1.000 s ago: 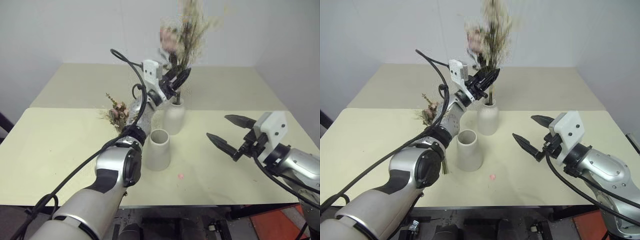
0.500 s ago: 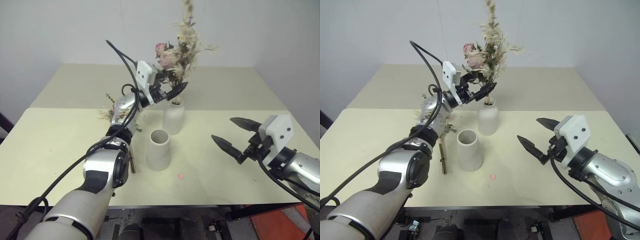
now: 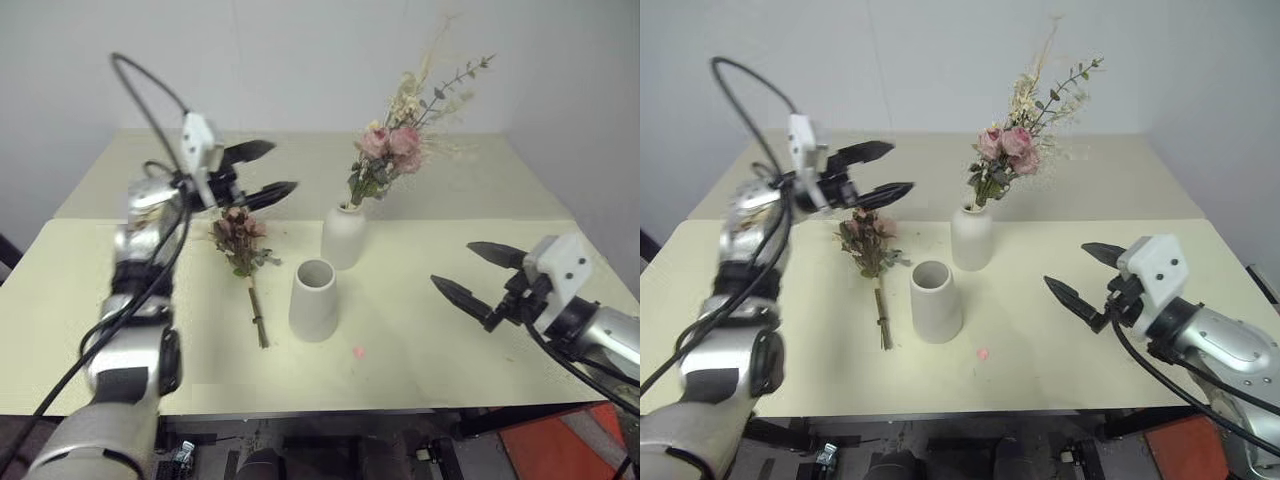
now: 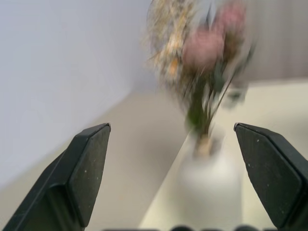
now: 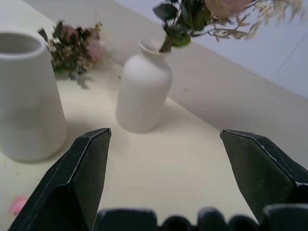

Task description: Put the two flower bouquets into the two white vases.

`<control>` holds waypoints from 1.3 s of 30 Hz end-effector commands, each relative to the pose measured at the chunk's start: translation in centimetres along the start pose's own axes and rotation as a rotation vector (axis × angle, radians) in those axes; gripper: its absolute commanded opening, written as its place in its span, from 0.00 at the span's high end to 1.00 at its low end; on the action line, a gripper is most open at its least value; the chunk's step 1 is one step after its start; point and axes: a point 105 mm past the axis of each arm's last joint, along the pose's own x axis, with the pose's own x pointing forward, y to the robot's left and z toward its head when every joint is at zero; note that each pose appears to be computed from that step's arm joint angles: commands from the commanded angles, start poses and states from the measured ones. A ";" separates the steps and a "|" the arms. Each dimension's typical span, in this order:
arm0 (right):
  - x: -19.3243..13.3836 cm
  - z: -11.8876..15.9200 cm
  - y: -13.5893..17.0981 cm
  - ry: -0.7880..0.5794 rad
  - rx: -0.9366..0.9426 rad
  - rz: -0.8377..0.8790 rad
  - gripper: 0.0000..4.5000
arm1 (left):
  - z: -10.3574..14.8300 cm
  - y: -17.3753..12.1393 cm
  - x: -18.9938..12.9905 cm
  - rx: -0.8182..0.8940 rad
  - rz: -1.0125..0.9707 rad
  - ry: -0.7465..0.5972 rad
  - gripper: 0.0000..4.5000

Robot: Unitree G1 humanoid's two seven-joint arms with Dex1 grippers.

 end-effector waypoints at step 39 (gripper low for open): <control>-2.6 -0.8 -2.1 0.078 -0.064 -0.008 0.04 | -12.5 -5.6 -3.2 -0.990 0.459 0.772 0.65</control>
